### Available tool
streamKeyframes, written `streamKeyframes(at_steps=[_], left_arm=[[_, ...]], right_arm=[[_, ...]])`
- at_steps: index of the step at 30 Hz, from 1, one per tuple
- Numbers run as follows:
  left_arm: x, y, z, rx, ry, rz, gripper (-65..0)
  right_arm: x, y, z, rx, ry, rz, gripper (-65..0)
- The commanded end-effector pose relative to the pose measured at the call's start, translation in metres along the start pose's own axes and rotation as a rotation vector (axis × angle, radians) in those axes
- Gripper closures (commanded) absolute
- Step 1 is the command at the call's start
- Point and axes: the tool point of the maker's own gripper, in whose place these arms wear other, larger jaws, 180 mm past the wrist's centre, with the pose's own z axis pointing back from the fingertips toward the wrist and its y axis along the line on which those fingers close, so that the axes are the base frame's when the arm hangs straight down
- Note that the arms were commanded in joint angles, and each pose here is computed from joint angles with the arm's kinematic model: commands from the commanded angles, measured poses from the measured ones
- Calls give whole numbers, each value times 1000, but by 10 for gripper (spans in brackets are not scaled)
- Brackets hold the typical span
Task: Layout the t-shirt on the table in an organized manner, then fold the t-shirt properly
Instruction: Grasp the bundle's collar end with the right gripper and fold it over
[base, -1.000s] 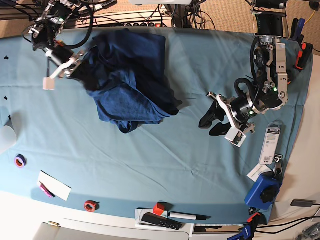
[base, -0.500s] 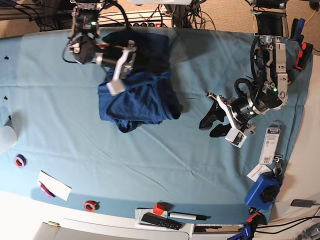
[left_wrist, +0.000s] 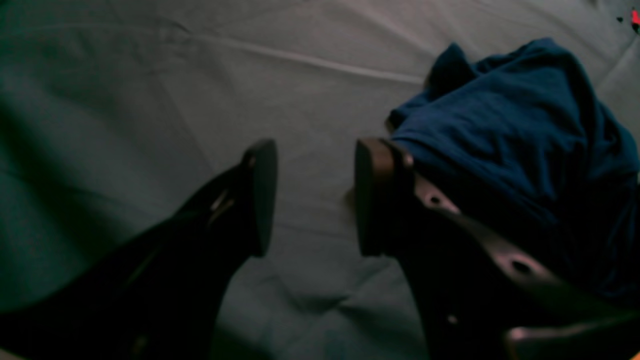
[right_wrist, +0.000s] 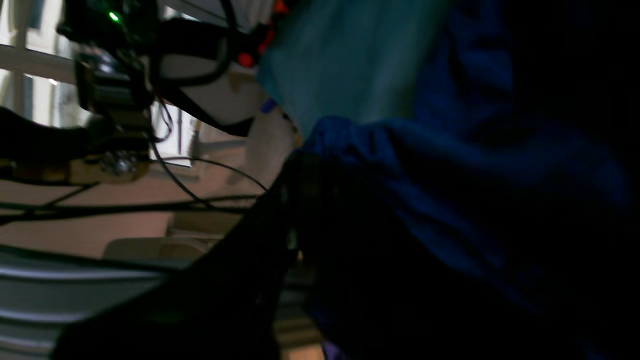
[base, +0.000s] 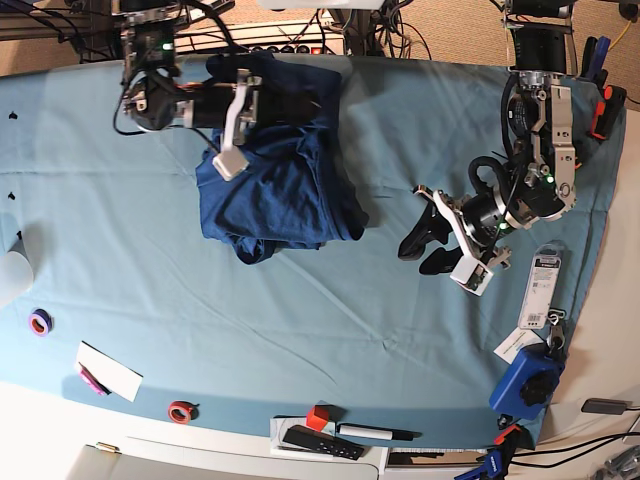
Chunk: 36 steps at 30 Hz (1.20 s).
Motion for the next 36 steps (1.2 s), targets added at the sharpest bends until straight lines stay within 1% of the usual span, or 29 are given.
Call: streamKeyframes(at_steps=[1,8,10,14,15,16,20,28,30,31,33,34,35,36], left_arm=[[20,1,2,-4,-63,-18,-264],[21,1,2,-4,-70,-18,-264],[22,1,2,-5,-77,-18,-264],[23,1,2,-4,-78,-18,-264],[22,1,2,-4,-77,-18,-264],[22,1,2,-4,-77,-18,-264],[22,1,2,-4,-77,-18,-264],[22,1,2,-4,-77,-18,-264],[22,1,2,-4,-77,-18,-264],[22,1,2,-4,-76,-18,-264],[22,1,2,-4,-75,-18,-264],[21,1,2,-4,-73,-17,-264],[21,1,2,-4,-73,-17,-264],[20,0,2,-5,-72,-14,-264]], right_arm=[[8,4,5,12,-21,18,0],[-16,-3,19,-27,35,-16,-1],[-22,-4,21,-31,46,-30,-23],[-23,3,21,-26,49,-14,-180],[-21,5,20,-23,48,0,-207],[-18,9,20,-20,46,19,-219],[-2,30,19,-2,37,124,-220],[36,101,18,47,0,457,-220],[47,111,20,37,-19,526,-220],[51,100,22,-40,-8,558,-220],[63,65,33,-248,11,594,-223],[69,49,43,-351,12,599,-245],[78,39,52,-418,-13,599,-297],[90,38,60,-449,-74,604,-357]])
